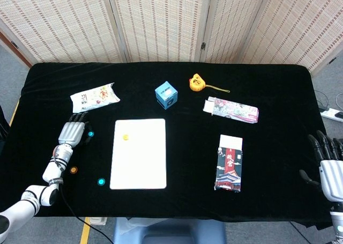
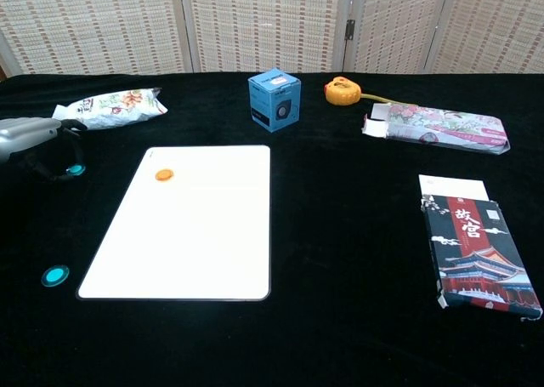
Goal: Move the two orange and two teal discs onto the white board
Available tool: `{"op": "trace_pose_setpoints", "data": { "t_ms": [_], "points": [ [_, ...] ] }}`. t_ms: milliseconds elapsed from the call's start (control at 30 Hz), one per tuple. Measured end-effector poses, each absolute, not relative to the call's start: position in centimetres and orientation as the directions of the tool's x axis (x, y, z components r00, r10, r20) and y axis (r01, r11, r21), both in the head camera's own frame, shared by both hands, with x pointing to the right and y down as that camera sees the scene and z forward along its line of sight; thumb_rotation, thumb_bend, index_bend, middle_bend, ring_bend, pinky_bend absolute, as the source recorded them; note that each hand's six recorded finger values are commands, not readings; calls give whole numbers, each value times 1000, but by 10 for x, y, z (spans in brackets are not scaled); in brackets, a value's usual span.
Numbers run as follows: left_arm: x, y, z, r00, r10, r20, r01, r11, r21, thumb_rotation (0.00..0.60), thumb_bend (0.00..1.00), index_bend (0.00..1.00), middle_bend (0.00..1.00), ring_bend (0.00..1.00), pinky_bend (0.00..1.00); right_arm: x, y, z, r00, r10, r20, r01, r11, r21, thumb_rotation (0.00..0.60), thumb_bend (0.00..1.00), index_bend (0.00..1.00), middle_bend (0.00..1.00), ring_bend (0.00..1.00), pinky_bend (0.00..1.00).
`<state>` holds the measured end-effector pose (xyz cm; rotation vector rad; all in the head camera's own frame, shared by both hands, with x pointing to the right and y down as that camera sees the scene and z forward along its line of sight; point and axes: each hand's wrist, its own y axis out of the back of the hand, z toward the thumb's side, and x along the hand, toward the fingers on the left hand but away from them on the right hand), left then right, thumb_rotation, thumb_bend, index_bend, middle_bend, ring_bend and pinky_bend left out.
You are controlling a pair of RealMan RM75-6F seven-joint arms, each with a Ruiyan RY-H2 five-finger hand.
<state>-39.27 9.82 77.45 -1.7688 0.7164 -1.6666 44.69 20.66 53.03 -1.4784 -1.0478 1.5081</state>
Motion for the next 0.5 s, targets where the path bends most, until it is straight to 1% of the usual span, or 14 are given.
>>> {"op": "trace_pose_setpoints", "data": {
  "t_ms": [100, 267, 500],
  "points": [
    [-393, 98, 775, 66, -736, 673, 23, -674, -739, 600, 408, 517, 98, 0, 0, 447, 207, 530, -38, 928, -370, 25, -369, -929, 600, 270, 0, 0, 0, 0],
    [-391, 97, 774, 77, -741, 667, 18, -668, -744, 600, 427, 523, 105, 0, 0, 447, 207, 528, -40, 930, -367, 24, -366, -930, 600, 269, 0, 0, 0, 0],
    [-378, 99, 761, 145, -747, 649, 7, -655, -755, 600, 435, 520, 105, 0, 0, 446, 206, 528, -36, 930, -365, 25, -364, -931, 600, 270, 0, 0, 0, 0]
  ]
}}
